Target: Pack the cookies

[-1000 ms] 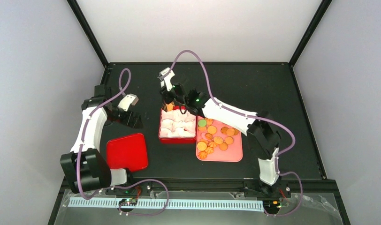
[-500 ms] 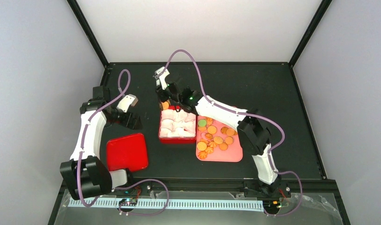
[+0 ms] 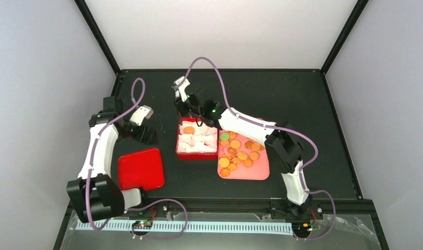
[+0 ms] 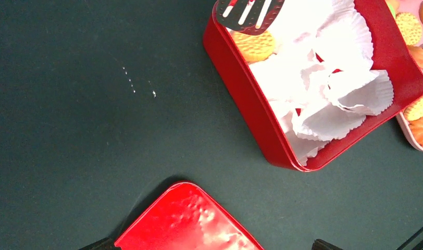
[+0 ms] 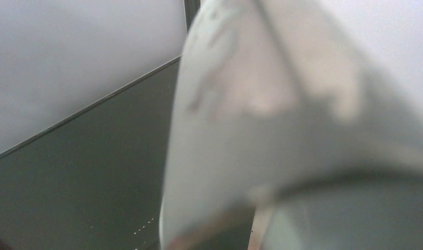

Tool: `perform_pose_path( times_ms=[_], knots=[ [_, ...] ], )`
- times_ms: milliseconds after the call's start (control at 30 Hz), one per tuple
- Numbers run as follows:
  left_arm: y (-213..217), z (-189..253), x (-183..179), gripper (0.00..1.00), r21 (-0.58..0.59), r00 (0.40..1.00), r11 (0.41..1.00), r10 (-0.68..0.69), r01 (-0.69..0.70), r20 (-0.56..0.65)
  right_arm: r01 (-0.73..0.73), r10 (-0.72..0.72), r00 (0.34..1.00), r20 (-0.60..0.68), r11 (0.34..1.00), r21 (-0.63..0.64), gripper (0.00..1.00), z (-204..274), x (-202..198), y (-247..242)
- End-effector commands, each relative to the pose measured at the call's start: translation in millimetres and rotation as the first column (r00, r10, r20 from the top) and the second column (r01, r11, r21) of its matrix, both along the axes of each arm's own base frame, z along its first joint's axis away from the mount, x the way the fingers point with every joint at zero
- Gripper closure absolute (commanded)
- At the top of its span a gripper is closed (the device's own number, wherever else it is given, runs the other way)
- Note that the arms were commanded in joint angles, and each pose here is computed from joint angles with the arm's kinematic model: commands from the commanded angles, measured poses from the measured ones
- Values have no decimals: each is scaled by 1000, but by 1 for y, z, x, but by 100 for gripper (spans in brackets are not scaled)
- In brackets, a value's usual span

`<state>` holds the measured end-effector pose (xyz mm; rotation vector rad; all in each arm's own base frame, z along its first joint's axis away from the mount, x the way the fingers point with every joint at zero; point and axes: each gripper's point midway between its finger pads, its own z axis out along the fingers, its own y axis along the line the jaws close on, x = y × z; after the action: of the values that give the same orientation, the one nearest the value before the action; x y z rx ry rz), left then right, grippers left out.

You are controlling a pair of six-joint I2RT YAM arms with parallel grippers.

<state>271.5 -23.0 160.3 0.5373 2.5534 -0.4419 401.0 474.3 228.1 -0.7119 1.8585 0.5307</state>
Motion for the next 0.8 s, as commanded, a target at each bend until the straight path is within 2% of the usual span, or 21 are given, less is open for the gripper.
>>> perform_pose_path(
  times_ms=[0,233,433,633,767],
  knots=[
    [1,4,-4,1,9,1000,1000,1,-1,14,8,-14,998,65,996,84,55,49,-4,-10],
    [1,4,-3,1,4,1000,1000,3,-3,17,39,-50,995,85,991,127,55,79,-8,-34],
    [1,6,0,1,2,1000,1000,6,-6,24,140,-155,983,95,979,147,55,92,-15,-108],
    [-1,8,2,1,-15,1000,1000,6,-6,24,254,-260,963,65,962,98,55,59,-29,-183],
    [-2,9,3,1,-21,1000,1000,5,-4,24,270,-274,961,42,959,84,54,39,-42,-202]
  ],
)
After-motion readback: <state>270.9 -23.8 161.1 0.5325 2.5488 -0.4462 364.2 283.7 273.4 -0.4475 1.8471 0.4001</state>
